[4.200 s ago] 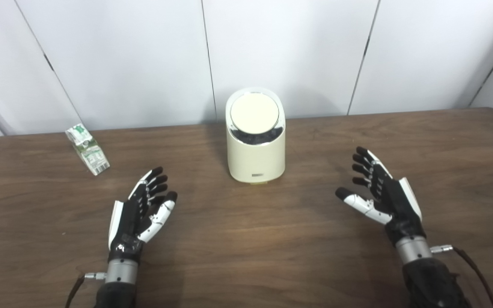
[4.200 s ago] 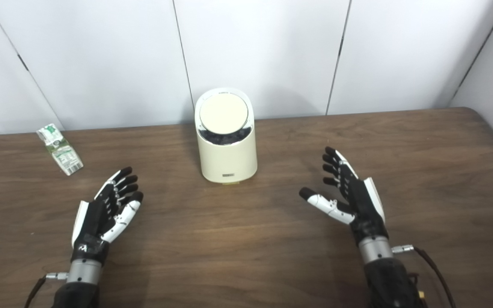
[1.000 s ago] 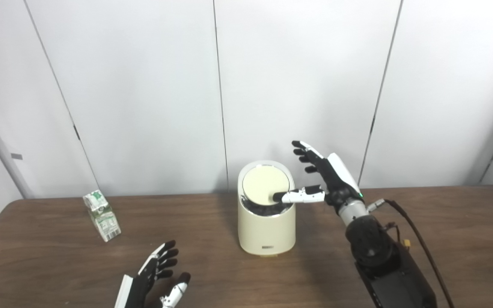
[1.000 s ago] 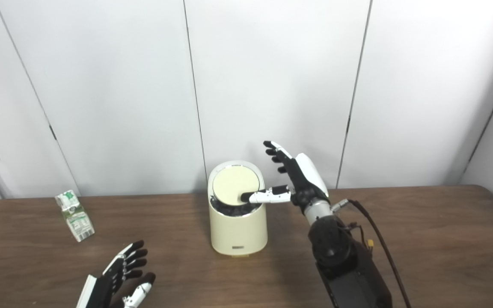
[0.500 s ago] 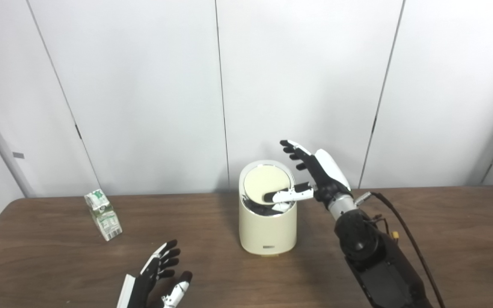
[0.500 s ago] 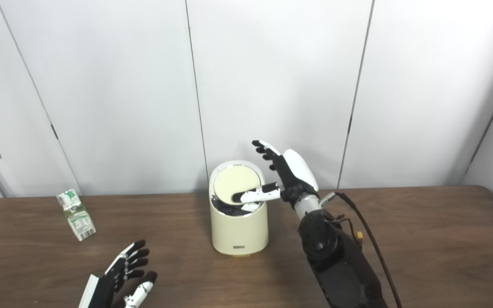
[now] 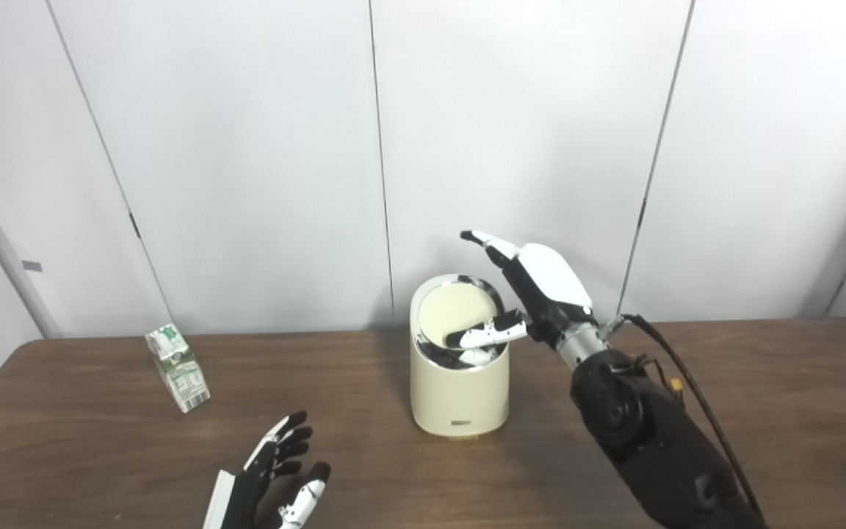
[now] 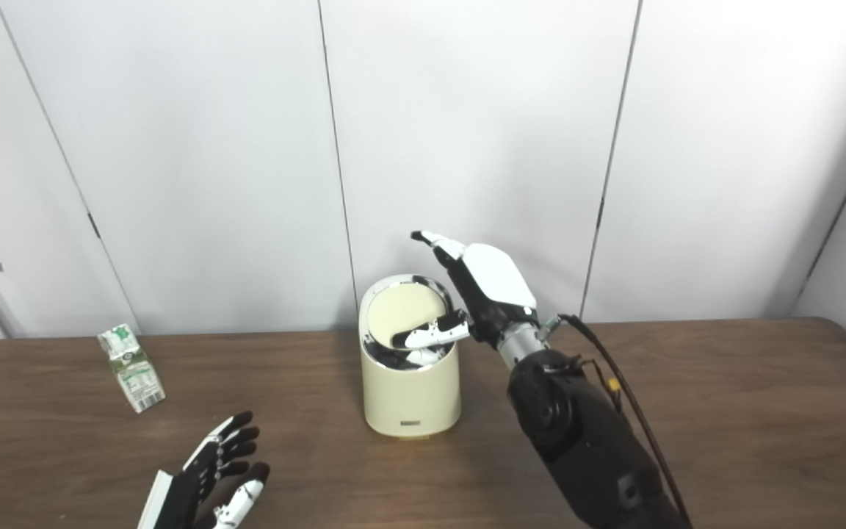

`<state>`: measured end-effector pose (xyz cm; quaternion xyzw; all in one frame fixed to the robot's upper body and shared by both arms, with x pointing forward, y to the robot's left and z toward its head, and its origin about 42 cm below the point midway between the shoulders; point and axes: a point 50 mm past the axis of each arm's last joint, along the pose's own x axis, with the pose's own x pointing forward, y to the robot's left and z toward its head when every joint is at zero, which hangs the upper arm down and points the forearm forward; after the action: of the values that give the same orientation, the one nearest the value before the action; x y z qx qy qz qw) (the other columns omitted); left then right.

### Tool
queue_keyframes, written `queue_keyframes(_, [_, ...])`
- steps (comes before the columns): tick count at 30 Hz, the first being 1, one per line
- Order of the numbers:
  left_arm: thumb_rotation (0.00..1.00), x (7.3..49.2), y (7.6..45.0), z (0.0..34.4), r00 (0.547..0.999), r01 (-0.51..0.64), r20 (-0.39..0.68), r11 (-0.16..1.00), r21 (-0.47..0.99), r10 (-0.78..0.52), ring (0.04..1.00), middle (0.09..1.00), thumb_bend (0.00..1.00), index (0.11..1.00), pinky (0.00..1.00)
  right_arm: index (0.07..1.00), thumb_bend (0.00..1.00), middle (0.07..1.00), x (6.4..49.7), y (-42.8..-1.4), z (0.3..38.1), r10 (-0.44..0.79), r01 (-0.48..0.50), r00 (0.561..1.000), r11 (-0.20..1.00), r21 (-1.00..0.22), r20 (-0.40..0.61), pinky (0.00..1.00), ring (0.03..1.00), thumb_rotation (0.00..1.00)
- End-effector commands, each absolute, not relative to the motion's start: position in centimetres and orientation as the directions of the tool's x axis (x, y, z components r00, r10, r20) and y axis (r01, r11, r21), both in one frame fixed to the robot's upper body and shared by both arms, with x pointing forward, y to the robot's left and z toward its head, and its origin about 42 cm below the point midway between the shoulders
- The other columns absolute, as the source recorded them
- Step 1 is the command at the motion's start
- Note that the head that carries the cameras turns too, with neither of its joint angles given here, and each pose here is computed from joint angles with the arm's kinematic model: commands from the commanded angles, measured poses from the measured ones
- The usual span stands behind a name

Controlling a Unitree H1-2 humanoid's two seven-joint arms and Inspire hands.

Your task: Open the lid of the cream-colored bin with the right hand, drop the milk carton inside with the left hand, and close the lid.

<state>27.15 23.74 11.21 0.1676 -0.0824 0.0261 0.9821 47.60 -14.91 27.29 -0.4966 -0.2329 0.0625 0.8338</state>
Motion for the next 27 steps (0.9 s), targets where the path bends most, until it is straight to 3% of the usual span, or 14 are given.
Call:
queue_keyframes(1, [0.5, 25.7, 23.3, 9.5, 0.992, -0.07, 0.119, 0.95, 0.306, 0.035, 0.811, 0.83, 0.48, 0.906, 0.77, 0.908, 0.92, 0.912, 48.0, -15.6, 28.2, 0.342, 0.181, 0.874, 0.427, -0.886, 0.344, 0.87, 0.924, 0.18])
queue_keyframes(4, [0.51, 25.7, 23.3, 9.5, 0.992, -0.073, 0.12, 0.948, 0.309, 0.038, 0.813, 0.831, 0.48, 0.907, 0.77, 0.908, 0.93, 0.912, 48.0, -15.8, 28.2, 0.341, 0.176, 0.873, 0.445, -0.878, 0.348, 0.88, 0.924, 0.18])
queue_keyframes(11, [0.52, 25.6, 23.3, 9.6, 0.992, -0.072, 0.12, 0.949, 0.307, 0.037, 0.814, 0.833, 0.48, 0.908, 0.77, 0.89, 0.86, 0.889, 47.3, -16.0, 28.6, 0.287, 0.14, 0.879, 0.608, -0.782, 0.38, 0.82, 0.873, 0.32])
queue_keyframes(19, [0.53, 25.5, 23.1, 9.6, 0.992, -0.069, 0.121, 0.95, 0.305, 0.033, 0.818, 0.831, 0.46, 0.907, 0.79, 0.896, 0.65, 0.899, 45.1, -17.9, 28.2, 0.173, 0.088, 0.921, 0.781, -0.618, 0.35, 0.79, 0.87, 0.49])
queue_keyframes(23, [0.54, 25.6, 23.1, 9.6, 0.992, -0.073, 0.122, 0.951, 0.3, 0.037, 0.814, 0.831, 0.45, 0.905, 0.79, 0.876, 0.6, 0.897, 43.2, -19.0, 27.4, 0.136, 0.074, 0.937, 0.82, -0.567, 0.32, 0.77, 0.865, 0.52])
queue_keyframes(27, [0.68, 25.7, 23.2, 9.7, 0.991, -0.077, 0.126, 0.949, 0.305, 0.04, 0.793, 0.832, 0.47, 0.904, 0.73, 0.873, 0.58, 0.886, 40.5, -20.0, 26.0, 0.132, 0.046, 0.95, 0.837, -0.546, 0.283, 0.78, 0.866, 0.53])
